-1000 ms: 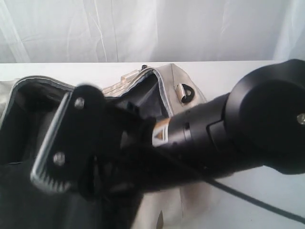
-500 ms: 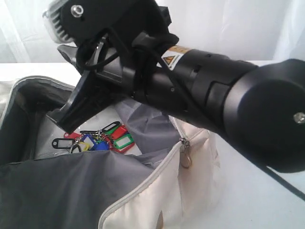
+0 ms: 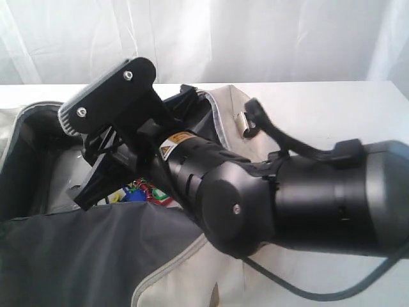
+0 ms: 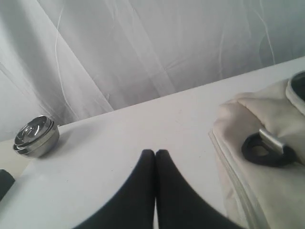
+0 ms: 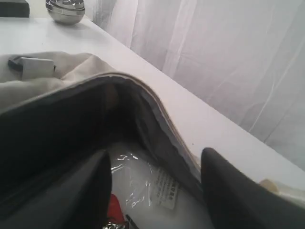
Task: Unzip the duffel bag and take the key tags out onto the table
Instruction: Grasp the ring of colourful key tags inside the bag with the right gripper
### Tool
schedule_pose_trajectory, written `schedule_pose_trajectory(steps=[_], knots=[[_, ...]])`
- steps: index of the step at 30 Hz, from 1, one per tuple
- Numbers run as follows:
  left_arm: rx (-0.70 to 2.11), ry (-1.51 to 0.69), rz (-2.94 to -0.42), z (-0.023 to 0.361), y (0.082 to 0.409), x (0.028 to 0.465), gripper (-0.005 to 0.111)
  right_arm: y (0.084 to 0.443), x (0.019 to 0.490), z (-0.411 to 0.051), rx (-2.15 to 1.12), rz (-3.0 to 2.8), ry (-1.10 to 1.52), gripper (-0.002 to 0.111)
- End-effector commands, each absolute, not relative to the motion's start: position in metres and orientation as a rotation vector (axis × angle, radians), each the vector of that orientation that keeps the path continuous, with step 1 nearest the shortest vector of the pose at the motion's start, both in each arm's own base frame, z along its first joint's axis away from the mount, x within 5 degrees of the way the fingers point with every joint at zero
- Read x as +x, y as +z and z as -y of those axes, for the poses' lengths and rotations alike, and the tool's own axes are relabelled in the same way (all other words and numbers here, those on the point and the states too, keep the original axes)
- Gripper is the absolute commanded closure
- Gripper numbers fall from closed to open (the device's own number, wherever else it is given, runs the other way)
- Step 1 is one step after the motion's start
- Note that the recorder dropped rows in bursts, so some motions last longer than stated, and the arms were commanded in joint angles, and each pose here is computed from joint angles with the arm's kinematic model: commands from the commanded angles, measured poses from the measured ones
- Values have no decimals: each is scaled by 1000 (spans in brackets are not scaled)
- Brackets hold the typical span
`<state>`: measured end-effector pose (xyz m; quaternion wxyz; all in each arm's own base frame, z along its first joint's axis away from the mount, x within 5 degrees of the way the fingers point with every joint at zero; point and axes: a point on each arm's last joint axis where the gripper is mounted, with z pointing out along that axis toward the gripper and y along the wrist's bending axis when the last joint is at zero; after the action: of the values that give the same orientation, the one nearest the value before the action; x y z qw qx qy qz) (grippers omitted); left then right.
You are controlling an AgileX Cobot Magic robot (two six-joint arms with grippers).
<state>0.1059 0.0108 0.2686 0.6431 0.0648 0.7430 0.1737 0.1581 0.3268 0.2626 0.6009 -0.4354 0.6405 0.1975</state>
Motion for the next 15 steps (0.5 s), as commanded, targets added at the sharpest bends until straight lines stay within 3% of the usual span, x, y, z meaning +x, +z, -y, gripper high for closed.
schedule_pose_trajectory(steps=[1,7,12,15], knots=[[162,413,-1686,-11,265,105,107,242,165,-335,-939,-1552,477,55],[163,413,-1695,-11,257,105,107,218,175,-348,-991,-1641,472,54],[133,406,-1695,-12,257,104,107,205,177,-348,-1054,-1705,468,40],[128,412,-1690,-13,258,104,107,200,182,-344,-1047,-1754,456,38]])
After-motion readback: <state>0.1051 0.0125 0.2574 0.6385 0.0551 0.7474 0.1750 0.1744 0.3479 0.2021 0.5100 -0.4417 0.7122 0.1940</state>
